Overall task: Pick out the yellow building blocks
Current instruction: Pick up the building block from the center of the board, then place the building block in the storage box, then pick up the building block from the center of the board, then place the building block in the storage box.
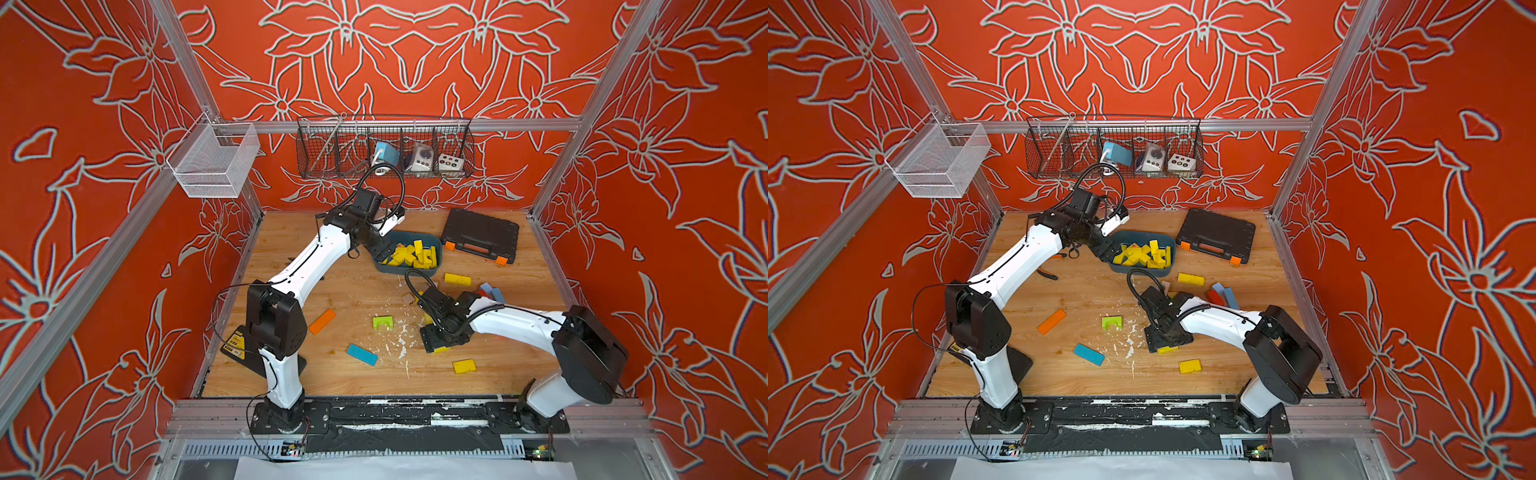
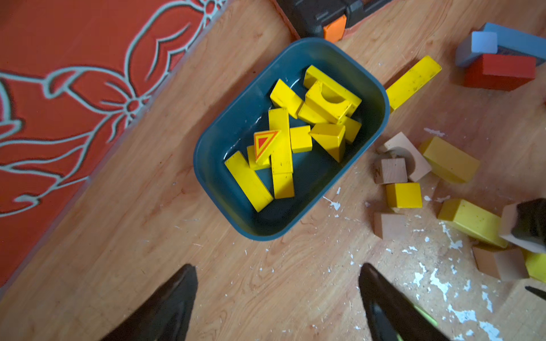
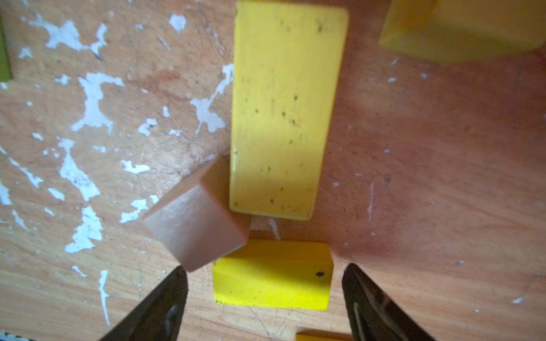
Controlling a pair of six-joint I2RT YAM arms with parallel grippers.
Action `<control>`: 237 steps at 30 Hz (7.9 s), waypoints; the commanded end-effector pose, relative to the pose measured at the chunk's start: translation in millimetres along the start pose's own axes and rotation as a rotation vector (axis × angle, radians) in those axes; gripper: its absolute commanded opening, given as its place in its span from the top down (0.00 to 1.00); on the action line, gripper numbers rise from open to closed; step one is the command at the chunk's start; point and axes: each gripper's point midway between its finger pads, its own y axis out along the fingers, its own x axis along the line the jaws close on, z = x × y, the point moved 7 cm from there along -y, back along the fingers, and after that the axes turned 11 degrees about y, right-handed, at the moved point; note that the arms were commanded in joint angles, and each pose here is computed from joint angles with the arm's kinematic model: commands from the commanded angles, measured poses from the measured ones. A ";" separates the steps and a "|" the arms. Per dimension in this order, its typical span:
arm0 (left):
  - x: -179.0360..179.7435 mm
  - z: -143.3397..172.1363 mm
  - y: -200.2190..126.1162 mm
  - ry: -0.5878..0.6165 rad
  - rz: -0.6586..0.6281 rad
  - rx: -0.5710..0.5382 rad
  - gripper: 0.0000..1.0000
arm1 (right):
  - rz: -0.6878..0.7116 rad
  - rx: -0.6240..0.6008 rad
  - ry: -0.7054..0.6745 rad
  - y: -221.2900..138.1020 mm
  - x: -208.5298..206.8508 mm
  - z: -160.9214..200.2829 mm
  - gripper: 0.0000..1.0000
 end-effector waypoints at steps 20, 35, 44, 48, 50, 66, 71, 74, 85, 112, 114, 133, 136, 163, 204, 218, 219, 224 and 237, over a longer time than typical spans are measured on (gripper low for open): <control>-15.8 9.3 -61.9 -0.044 0.039 -0.073 0.14 | 0.087 0.021 -0.008 17.4 -9.9 11.8 0.26; -35.5 33.8 -74.3 -0.042 0.055 -0.035 0.14 | 0.098 -0.019 -0.003 -0.3 -16.4 13.3 0.52; -66.5 70.7 -73.0 -0.030 0.126 0.013 0.16 | 0.014 -0.150 -0.041 -66.3 -1.1 -28.8 0.51; -77.8 84.0 -77.6 -0.032 0.143 0.031 0.16 | -0.075 -0.168 -0.008 -82.0 -0.3 -65.7 0.51; -82.5 88.7 -81.6 -0.040 0.150 0.036 0.17 | -0.104 -0.191 0.002 -90.3 0.2 -88.5 0.51; -123.1 117.2 -112.2 -0.018 0.225 -0.032 0.18 | -0.126 -0.171 -0.023 -49.9 24.3 -247.8 0.51; -125.9 113.9 -116.3 0.000 0.224 -0.048 0.18 | -0.107 -0.135 -0.028 -23.3 25.1 -264.0 0.49; -131.9 111.0 -115.2 0.015 0.238 -0.043 0.18 | -0.118 -0.116 -0.015 -12.5 24.0 -268.5 0.46; -165.2 104.0 -106.4 0.119 0.276 -0.038 0.18 | -0.107 -0.137 -0.018 -17.8 21.4 -270.6 0.28; -299.3 5.6 3.5 0.424 0.482 -0.030 0.18 | -0.076 -0.596 0.342 -244.9 -132.2 -121.4 0.28; -313.6 -3.4 13.9 0.437 0.492 -0.024 0.18 | -0.086 -0.615 0.353 -249.8 -134.9 -103.4 0.28; -367.3 -20.5 101.6 0.428 0.491 0.112 0.21 | -0.119 -0.623 0.402 -251.2 -144.7 -20.6 0.28; -368.7 -21.2 107.0 0.437 0.485 0.112 0.22 | -0.113 -0.617 0.402 -247.1 -145.5 -18.9 0.28; -368.2 -1.8 130.0 0.493 0.400 0.219 0.66 | -0.077 -0.643 0.405 -248.8 -151.4 -9.0 0.28; -44.1 -74.2 87.3 0.032 0.090 0.018 0.77 | -0.068 -0.546 0.354 -202.3 -148.1 -50.1 0.24; 5.7 -26.5 142.8 -0.016 0.025 0.104 0.77 | -0.082 -0.393 0.293 -124.0 -138.7 -119.4 0.22; 5.8 -23.2 145.1 -0.018 0.027 0.111 0.77 | -0.084 -0.383 0.288 -119.1 -137.7 -126.0 0.22; 7.6 -6.9 151.2 -0.041 0.038 0.136 0.75 | -0.075 -0.363 0.269 -98.6 -135.8 -155.9 0.22; 19.4 12.4 141.0 -0.047 0.024 0.166 0.56 | -0.098 -0.279 0.258 -34.1 -129.4 -211.3 0.24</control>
